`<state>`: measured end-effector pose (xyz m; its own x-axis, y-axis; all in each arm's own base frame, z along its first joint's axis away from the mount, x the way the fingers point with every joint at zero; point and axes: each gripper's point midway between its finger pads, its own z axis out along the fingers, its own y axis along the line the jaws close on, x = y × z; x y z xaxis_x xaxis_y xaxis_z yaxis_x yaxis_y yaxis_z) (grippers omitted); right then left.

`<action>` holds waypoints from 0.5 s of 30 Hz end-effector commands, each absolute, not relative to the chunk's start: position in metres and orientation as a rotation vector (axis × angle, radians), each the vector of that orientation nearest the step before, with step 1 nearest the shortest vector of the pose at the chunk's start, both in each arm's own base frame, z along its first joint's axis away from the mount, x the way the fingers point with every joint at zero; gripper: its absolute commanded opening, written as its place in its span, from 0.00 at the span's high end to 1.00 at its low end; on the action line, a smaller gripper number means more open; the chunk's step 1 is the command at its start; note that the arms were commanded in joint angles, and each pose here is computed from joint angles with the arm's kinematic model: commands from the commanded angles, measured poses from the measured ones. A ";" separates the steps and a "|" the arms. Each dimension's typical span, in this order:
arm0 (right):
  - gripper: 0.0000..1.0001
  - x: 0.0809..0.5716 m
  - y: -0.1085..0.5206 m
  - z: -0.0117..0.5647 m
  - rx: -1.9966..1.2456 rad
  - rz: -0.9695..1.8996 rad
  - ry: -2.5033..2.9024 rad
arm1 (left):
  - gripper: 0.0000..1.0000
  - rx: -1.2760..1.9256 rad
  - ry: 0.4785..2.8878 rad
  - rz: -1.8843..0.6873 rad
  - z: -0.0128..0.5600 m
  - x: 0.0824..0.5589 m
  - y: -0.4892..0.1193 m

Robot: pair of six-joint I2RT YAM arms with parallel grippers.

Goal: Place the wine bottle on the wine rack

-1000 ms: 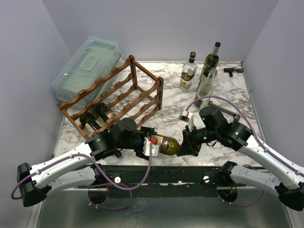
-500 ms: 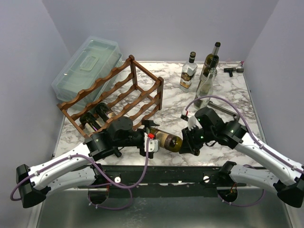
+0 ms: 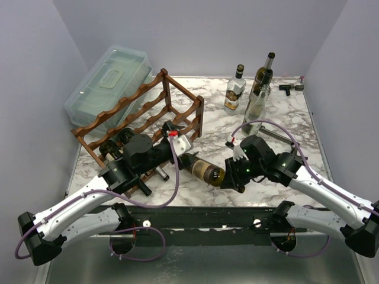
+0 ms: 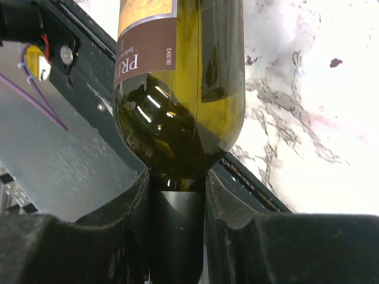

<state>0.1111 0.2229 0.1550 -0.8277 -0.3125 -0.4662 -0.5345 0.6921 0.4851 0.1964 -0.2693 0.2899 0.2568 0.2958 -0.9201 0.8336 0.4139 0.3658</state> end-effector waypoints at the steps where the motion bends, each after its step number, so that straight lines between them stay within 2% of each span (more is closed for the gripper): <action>1: 0.99 0.139 0.258 0.188 -0.607 1.039 2.315 | 0.01 0.738 1.358 -0.413 0.345 0.236 -0.230; 8: 0.99 0.151 0.276 0.193 -0.572 1.103 2.251 | 0.01 0.440 1.309 -0.289 0.370 0.254 -0.174; 15: 0.99 0.163 0.286 0.177 -0.560 1.076 2.307 | 0.01 0.366 1.311 -0.185 0.372 0.260 -0.149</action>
